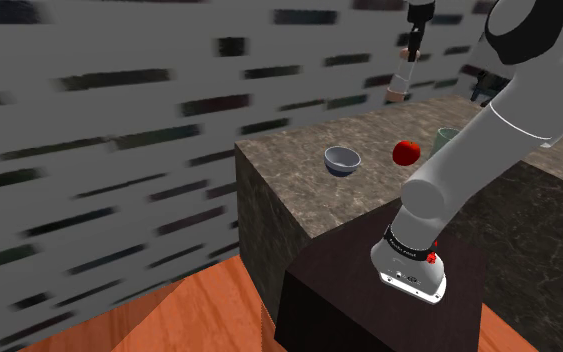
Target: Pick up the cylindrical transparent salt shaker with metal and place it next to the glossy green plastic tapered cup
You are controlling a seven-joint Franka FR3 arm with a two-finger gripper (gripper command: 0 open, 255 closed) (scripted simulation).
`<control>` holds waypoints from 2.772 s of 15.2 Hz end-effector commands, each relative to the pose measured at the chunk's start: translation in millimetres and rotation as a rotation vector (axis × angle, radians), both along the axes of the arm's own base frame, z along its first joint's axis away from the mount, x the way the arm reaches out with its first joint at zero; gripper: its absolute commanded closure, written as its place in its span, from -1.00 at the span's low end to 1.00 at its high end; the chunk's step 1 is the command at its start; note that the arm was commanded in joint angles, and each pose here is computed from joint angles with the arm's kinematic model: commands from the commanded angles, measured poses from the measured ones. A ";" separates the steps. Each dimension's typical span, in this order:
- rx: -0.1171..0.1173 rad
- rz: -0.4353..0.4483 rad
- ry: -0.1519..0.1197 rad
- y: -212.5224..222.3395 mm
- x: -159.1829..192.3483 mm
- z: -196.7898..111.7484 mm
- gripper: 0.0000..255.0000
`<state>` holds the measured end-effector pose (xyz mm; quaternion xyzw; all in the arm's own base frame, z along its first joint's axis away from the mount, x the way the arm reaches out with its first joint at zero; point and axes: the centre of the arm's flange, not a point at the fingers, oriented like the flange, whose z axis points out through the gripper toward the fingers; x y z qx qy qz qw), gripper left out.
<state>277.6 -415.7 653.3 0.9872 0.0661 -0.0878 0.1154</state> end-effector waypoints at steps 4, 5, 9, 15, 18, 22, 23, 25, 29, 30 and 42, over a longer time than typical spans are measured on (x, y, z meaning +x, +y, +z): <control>0.000 0.002 0.000 -43.5 -52.7 -0.9 1.00; 0.000 0.002 0.000 -52.4 -62.5 -0.8 1.00; 0.000 0.002 0.000 -87.7 -101.7 -0.6 1.00; 0.000 0.002 0.000 -140.7 -160.5 -0.4 1.00; 0.000 0.002 0.000 -167.2 -190.0 -0.3 1.00; 0.000 0.002 0.000 -202.6 -229.2 -0.1 1.00; 0.000 0.002 0.000 -211.4 -239.0 0.0 1.00; 0.000 0.002 0.000 -228.7 -258.2 0.0 1.00; 0.000 0.002 0.000 -228.7 -258.2 -21.1 1.00; 0.000 0.002 0.000 -228.7 -258.2 -26.4 1.00; 0.000 0.002 0.000 -228.7 -258.2 -89.7 1.00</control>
